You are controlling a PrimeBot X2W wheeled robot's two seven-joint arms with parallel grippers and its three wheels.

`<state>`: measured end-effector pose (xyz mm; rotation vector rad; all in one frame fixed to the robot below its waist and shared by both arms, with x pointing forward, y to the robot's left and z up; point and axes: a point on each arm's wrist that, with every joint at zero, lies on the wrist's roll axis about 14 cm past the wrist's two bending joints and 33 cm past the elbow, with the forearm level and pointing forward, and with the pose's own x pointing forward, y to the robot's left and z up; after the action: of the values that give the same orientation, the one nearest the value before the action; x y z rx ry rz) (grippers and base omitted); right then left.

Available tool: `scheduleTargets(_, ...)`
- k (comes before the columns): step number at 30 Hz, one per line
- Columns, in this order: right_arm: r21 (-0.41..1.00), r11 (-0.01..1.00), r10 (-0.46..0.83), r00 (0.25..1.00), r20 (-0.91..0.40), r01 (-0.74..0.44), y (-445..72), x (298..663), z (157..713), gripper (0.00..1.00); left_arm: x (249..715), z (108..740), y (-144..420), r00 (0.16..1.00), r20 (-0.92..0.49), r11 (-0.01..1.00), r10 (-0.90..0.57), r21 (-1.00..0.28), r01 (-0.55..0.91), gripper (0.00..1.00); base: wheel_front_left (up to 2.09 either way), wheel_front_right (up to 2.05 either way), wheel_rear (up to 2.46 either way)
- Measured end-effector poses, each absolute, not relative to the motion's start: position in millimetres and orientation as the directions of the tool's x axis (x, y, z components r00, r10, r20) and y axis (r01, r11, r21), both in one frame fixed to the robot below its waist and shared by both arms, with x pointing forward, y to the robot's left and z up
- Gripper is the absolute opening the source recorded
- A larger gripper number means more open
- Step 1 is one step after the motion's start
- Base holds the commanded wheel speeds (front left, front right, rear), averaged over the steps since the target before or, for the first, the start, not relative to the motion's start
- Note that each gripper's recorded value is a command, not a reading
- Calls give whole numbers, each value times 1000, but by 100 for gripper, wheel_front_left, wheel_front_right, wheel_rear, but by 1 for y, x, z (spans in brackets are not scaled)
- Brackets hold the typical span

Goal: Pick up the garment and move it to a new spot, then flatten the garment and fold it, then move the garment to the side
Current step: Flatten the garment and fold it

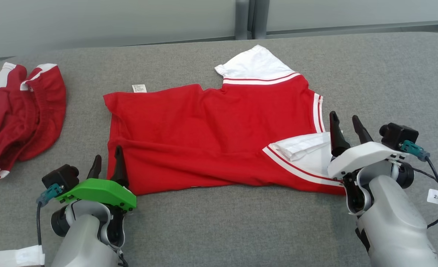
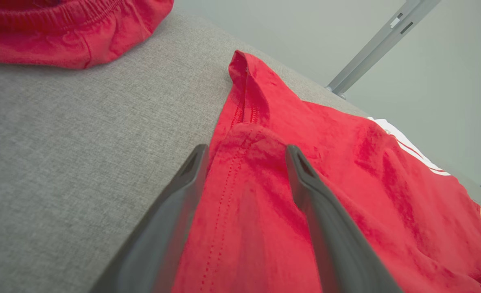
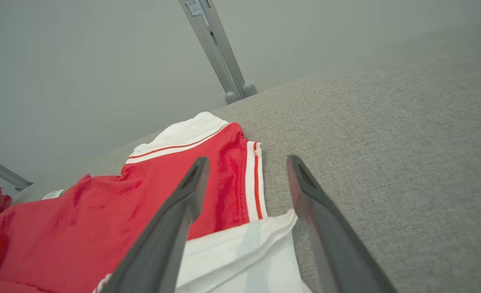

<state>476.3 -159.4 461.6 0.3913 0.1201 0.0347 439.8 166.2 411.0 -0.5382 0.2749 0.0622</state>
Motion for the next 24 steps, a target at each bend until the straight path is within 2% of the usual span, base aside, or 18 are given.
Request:
scheduleTargets(5,386,922,36,999,-19,-25,-166,480,489,100,436,417,173,968,-249,855,2,-502,-130,100,0,0,0)
scheduleTargets(12,348,937,21,999,39,-34,-175,463,504,100,416,414,179,968,-251,854,17,-500,-144,100,0,0,0)
scheduleTargets(24,302,953,7,999,50,-22,-185,420,501,100,376,382,174,923,-385,853,-4,-483,-198,100,0,0,0)
